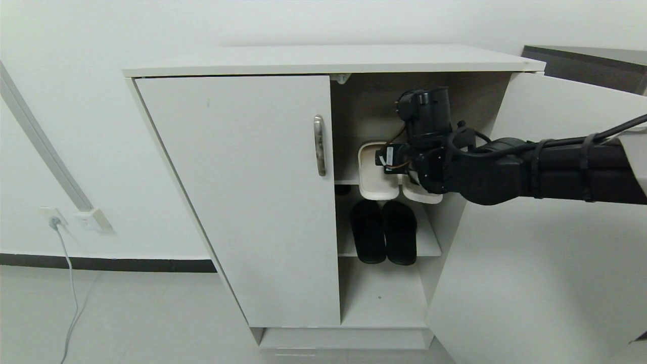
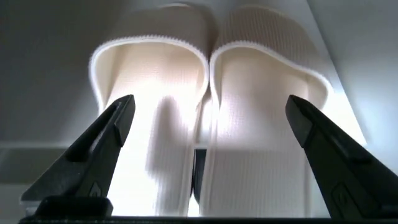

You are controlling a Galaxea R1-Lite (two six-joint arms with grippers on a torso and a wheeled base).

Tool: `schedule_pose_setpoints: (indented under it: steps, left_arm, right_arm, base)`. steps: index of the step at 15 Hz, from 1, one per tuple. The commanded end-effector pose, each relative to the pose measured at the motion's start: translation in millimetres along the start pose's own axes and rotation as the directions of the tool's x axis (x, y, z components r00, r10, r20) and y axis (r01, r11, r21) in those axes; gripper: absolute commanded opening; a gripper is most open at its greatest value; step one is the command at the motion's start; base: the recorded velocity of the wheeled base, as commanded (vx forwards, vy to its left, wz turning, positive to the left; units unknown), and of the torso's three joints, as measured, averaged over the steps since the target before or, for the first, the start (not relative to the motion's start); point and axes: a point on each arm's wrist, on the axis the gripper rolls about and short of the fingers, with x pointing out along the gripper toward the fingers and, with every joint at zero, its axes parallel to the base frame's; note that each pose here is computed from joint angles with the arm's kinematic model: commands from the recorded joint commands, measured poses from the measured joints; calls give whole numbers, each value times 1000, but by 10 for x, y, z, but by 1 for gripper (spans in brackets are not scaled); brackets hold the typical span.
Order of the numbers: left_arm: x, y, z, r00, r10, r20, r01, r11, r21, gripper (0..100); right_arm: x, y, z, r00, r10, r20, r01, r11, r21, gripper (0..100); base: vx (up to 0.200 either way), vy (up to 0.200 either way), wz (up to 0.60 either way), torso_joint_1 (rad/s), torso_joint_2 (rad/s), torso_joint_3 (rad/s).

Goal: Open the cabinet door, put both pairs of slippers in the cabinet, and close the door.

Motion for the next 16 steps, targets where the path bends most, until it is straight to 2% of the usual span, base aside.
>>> schedule_pose_setpoints:
  steps: [1,5,8,11,12,16]
  left_arm:
    - [1,0,0,1000,1,-1,-1,1000,-1,0]
    - [1,0,0,1000,-1,-1,1,1000,1,0]
    - [1,0,0,1000,-1,-1,1,1000,2,0]
    - [1,-1,0,1000,-3,-1,3,1000,4,0]
    - [1,-1,0,1000,-3,-1,3,1000,6,0]
    - [1,-1,0,1000,-4,-1,4,1000,4,0]
  right_arm:
    - [-276,-74,96,1000,23,6,-23,1000,12,100]
    - [-811,-127,-27,993,118,-12,-118,993,14,100]
    - [-1175,-121,-274,969,245,42,-246,969,12,100]
    - [-1222,-128,-432,958,277,77,-277,961,-10,100]
    - [-1221,-132,-449,957,279,77,-279,960,-9,0]
    - [-1209,-137,-532,955,291,58,-290,957,-19,0]
  base:
    - [0,0,0,0,0,0]
    - [0,0,0,0,0,0]
    - [0,0,0,0,0,0]
    - [0,0,0,0,0,0]
    - [0,0,0,0,0,0]
    - [0,0,0,0,0,0]
